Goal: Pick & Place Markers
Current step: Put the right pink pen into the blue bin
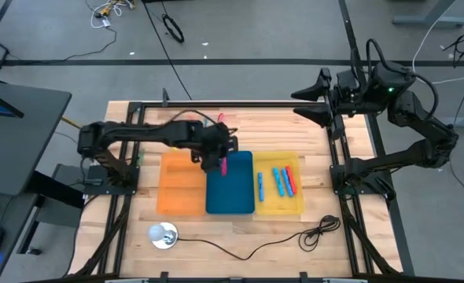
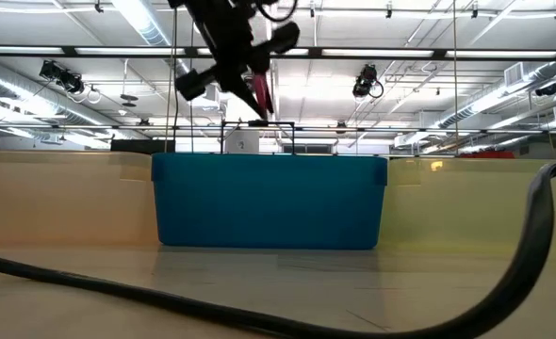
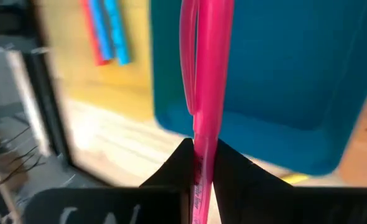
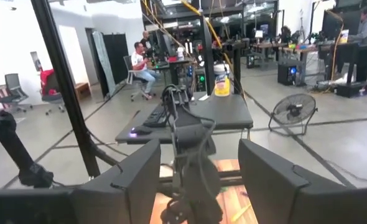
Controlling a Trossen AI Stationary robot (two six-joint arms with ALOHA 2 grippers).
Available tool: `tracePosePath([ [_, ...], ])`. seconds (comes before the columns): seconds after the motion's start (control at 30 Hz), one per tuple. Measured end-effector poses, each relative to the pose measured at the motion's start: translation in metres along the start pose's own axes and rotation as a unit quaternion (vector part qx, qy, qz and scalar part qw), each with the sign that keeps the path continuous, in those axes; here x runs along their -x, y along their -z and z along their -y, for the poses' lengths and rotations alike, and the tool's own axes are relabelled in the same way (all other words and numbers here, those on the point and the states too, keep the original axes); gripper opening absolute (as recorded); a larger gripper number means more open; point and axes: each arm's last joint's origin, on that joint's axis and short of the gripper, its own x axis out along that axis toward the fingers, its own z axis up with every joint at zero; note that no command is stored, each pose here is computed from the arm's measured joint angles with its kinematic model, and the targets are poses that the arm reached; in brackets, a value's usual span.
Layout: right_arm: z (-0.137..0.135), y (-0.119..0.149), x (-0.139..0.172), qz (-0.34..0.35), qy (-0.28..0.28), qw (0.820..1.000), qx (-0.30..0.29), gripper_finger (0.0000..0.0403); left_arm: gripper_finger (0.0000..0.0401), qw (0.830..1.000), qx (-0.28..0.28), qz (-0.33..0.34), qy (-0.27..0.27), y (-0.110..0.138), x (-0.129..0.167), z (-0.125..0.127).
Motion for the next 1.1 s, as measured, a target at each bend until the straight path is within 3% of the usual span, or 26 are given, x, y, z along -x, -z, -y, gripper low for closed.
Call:
tracePosePath([
  [0.2,0.000,0.003,0.000,-0.015,0.002,1.000,-0.019,0.0215,0.0036,0.998,-0.038,0.004,0.047,-0.017,-0.041,0.005],
  [0.4,0.000,0.005,0.000,-0.023,0.003,1.000,-0.021,0.0215,0.0036,0.997,-0.057,0.016,0.057,-0.037,-0.072,0.008],
  [0.77,0.001,0.007,0.000,-0.036,0.004,0.999,-0.024,0.0215,0.0036,0.997,-0.063,0.030,0.019,-0.054,-0.097,0.003],
  [1.1,0.001,0.008,0.000,-0.039,0.004,0.999,-0.023,0.0215,0.0036,0.996,-0.054,0.032,0.057,-0.056,-0.116,0.014],
])
